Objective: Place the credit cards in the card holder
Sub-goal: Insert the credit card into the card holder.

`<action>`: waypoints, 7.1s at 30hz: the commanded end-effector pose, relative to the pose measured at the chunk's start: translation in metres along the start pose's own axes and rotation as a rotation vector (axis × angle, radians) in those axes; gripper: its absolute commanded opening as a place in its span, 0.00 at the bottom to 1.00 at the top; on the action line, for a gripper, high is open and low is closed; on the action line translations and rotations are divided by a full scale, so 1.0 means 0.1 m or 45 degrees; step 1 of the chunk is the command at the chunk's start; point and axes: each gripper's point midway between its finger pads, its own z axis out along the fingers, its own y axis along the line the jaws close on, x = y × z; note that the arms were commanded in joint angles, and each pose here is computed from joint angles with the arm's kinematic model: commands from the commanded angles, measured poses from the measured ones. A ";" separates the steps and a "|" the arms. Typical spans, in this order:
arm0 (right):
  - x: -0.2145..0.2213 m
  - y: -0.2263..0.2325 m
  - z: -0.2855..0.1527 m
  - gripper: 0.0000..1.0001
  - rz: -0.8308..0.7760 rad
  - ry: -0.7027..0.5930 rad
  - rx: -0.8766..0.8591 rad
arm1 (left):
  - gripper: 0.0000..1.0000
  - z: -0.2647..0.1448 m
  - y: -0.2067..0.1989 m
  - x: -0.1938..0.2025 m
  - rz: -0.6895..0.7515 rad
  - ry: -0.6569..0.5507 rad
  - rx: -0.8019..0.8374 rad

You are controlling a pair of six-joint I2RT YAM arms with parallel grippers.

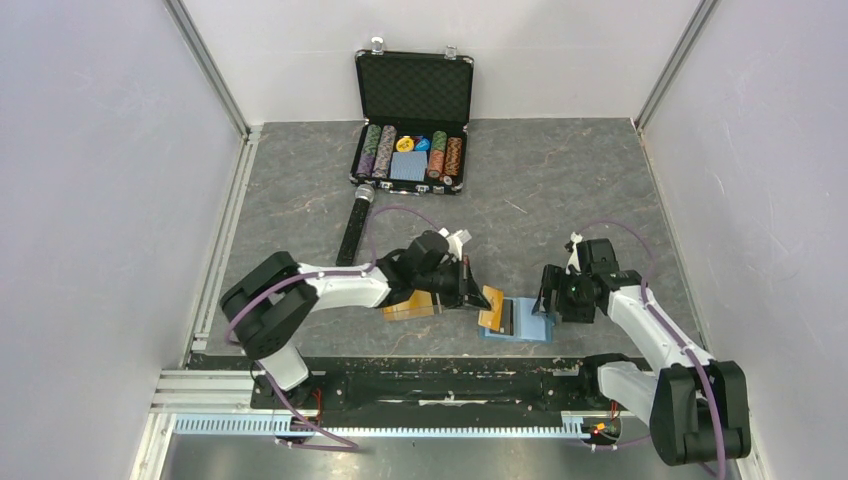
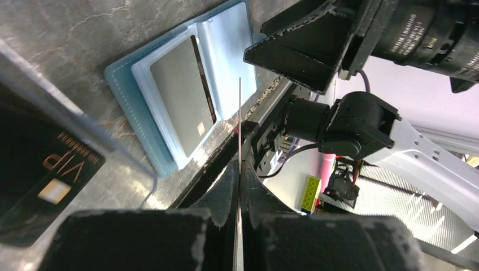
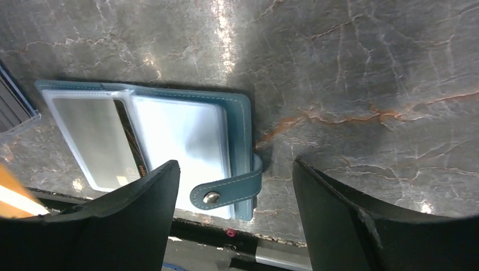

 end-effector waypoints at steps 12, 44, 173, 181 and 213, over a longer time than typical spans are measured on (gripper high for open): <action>0.32 0.16 0.18 0.59 0.046 0.033 -0.208 | 0.02 0.59 -0.02 0.03 0.014 -0.011 0.000; 0.42 0.15 0.20 0.58 0.068 0.053 -0.224 | 0.02 0.44 0.47 -0.03 -0.013 -0.129 -0.313; 0.49 0.21 0.21 0.42 0.075 0.062 -0.282 | 0.67 0.46 0.45 0.44 0.343 0.267 -0.710; 0.49 0.22 0.21 0.41 0.072 0.065 -0.292 | 0.70 0.37 0.50 0.47 0.453 0.330 -0.817; 0.50 0.25 0.19 0.34 0.063 0.073 -0.312 | 0.60 0.83 0.02 0.44 0.364 0.247 -0.481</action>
